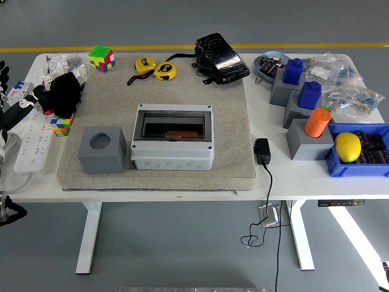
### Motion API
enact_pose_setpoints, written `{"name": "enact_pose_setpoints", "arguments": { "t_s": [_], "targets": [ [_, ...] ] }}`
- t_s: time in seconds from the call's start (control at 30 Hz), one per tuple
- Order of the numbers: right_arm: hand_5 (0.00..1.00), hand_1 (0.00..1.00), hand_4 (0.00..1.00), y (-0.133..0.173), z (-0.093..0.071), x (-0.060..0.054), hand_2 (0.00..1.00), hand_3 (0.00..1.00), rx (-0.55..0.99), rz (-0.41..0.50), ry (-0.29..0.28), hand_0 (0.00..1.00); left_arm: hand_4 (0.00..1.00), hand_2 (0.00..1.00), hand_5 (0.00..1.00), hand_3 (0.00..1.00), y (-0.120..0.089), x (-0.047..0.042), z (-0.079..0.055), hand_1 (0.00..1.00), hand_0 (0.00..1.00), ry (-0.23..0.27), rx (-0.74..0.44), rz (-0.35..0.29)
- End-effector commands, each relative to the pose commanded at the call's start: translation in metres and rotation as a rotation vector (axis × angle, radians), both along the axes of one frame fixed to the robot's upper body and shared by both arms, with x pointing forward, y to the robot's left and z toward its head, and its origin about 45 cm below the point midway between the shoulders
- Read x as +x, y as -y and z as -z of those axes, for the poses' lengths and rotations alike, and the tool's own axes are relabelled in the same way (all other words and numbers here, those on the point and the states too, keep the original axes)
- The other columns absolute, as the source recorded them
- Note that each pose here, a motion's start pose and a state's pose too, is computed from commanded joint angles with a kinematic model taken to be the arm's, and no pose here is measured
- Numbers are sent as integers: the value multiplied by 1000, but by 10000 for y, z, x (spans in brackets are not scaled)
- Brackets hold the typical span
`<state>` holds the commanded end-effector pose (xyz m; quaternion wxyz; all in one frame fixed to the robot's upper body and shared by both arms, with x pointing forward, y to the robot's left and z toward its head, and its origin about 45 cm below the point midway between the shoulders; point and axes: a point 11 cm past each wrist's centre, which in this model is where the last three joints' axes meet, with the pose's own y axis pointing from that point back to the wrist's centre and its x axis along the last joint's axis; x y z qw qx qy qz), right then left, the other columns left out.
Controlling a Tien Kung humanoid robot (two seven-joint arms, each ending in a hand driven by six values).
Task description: Fetch the battery,place it into the box,close the lid of the box
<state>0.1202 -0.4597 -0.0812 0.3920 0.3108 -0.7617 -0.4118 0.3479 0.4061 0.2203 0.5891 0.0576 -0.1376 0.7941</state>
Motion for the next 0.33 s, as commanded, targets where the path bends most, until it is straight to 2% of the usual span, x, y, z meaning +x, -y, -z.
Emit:
{"name": "enact_pose_setpoints", "arguments": {
  "t_s": [0.33],
  "targets": [
    [998, 755, 998, 3, -1, 0, 731, 791, -1, 3, 1, 817, 969, 998, 296, 985, 33, 9, 22, 998, 998, -15, -6, 18]
  ]
}}
